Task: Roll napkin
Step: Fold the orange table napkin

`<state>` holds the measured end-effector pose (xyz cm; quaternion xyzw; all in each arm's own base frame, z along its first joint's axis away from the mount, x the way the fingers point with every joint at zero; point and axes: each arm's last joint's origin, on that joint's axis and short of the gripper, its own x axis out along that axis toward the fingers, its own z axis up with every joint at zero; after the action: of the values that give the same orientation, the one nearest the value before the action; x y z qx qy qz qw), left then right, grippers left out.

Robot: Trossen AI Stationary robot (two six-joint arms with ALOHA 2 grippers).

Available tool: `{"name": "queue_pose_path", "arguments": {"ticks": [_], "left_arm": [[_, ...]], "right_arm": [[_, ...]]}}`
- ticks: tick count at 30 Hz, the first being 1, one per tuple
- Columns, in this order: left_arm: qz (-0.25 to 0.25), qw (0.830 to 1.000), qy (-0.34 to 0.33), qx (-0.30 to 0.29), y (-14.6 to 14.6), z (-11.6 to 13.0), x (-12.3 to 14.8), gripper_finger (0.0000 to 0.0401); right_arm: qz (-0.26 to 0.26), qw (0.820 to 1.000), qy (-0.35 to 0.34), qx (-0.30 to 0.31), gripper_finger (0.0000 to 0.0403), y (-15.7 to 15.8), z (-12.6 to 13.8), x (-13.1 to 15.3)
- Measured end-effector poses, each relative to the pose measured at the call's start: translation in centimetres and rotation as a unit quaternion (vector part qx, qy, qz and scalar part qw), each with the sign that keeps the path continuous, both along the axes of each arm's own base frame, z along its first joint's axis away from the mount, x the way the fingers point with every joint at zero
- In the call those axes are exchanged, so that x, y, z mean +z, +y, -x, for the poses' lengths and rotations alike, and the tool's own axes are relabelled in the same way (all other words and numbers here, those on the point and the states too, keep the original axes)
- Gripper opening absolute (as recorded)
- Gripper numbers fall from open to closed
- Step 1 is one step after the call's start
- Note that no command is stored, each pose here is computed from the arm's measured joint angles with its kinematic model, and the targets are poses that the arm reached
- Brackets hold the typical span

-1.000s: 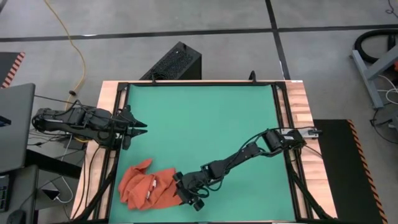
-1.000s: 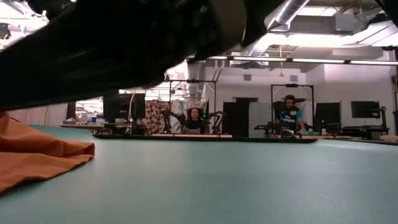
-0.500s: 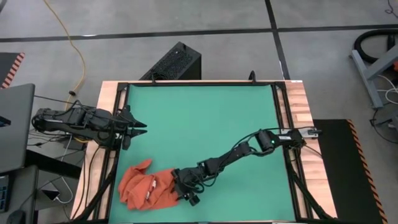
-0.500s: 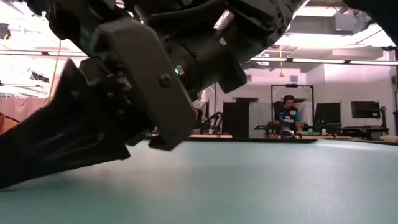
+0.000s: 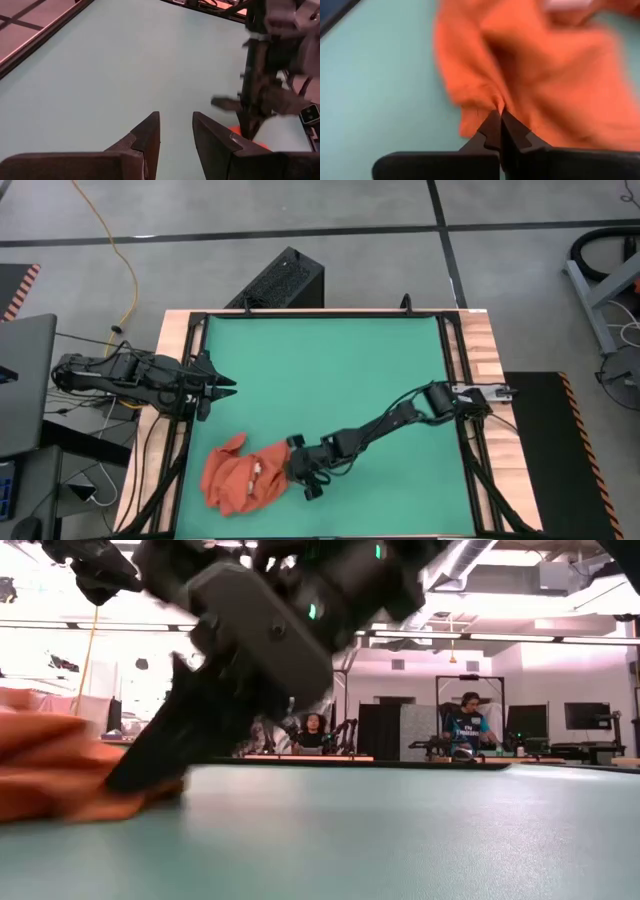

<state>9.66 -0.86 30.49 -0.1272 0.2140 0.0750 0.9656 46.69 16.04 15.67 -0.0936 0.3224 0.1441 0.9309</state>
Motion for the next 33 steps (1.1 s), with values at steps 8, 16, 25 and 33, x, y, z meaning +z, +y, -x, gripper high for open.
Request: {"name": "queue_pose_path", "arguments": {"ticks": [8,16,25,33], "left_arm": [[0.015,1.0,-0.014,-0.019,-0.2,-0.1,0.2,0.0106],[0.01,0.997,-0.064,-0.031,-0.3,-1.1,0.9,0.0106],[-0.034,0.997,-0.042,-0.057,-1.3,-5.4,-1.6,0.0105],[-0.055,0.996,-0.014,-0.075,-3.8,-10.0,-7.0,0.0104]], "right_arm": [[0.096,0.972,-0.128,-0.175,0.0005,-3.6,5.2,15.5],[0.092,0.919,-0.208,-0.32,0.0003,-9.4,9.9,23.8],[0.066,0.866,-0.194,-0.457,0.0003,-15.0,12.0,25.0],[0.086,0.841,-0.072,-0.529,0.0004,-17.9,13.8,22.6]]}}
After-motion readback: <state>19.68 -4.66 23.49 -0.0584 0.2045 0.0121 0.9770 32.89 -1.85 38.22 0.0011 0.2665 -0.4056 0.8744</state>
